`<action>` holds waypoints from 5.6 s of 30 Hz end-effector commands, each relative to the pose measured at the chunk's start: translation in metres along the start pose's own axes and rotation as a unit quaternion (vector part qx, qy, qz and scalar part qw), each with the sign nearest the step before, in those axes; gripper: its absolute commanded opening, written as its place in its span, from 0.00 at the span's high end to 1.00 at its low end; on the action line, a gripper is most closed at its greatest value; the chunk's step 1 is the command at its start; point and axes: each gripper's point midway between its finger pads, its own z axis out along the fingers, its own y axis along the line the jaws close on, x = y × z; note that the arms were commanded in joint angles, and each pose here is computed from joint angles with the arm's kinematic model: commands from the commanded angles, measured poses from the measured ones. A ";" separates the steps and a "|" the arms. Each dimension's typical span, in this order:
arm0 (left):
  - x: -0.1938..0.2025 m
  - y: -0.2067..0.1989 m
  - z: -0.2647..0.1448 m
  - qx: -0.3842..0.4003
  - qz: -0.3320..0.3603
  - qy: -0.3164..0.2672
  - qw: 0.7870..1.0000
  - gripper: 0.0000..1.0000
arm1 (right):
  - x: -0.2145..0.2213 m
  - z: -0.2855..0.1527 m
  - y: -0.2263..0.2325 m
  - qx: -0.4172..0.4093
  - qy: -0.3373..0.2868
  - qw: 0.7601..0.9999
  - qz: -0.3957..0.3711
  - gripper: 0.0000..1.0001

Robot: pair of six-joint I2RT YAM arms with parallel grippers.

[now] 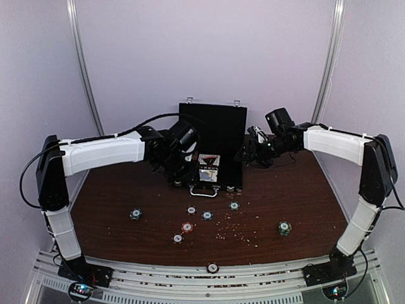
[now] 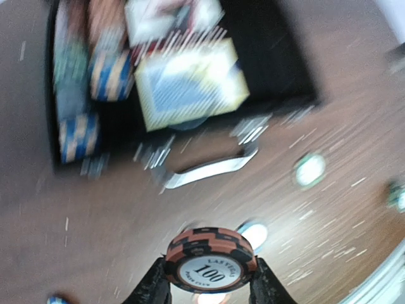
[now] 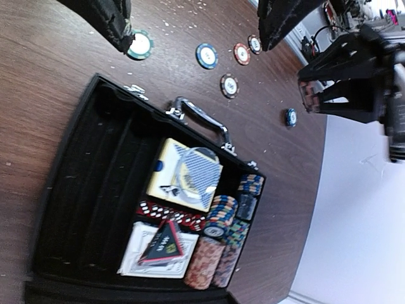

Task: Pack up texas hold em set
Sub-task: Pass from the left arm to the right, then place the poker chips pile in the slot.

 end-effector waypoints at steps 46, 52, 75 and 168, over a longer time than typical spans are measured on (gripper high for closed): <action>-0.069 -0.078 -0.046 0.112 0.069 -0.160 0.978 0.55 | 0.016 0.030 0.094 -0.079 0.065 0.988 -0.117 1.00; -0.064 -0.056 -0.056 0.082 0.050 -0.174 0.980 0.32 | -0.004 0.034 0.086 -0.047 0.011 0.988 -0.149 1.00; -0.078 0.132 0.023 0.095 -0.167 -0.059 0.980 0.43 | -0.049 0.122 0.118 -0.084 -0.086 0.918 -0.378 1.00; -0.036 0.090 0.124 0.135 0.137 0.044 0.980 1.00 | -0.041 0.204 0.050 0.102 -0.049 0.867 -0.486 0.93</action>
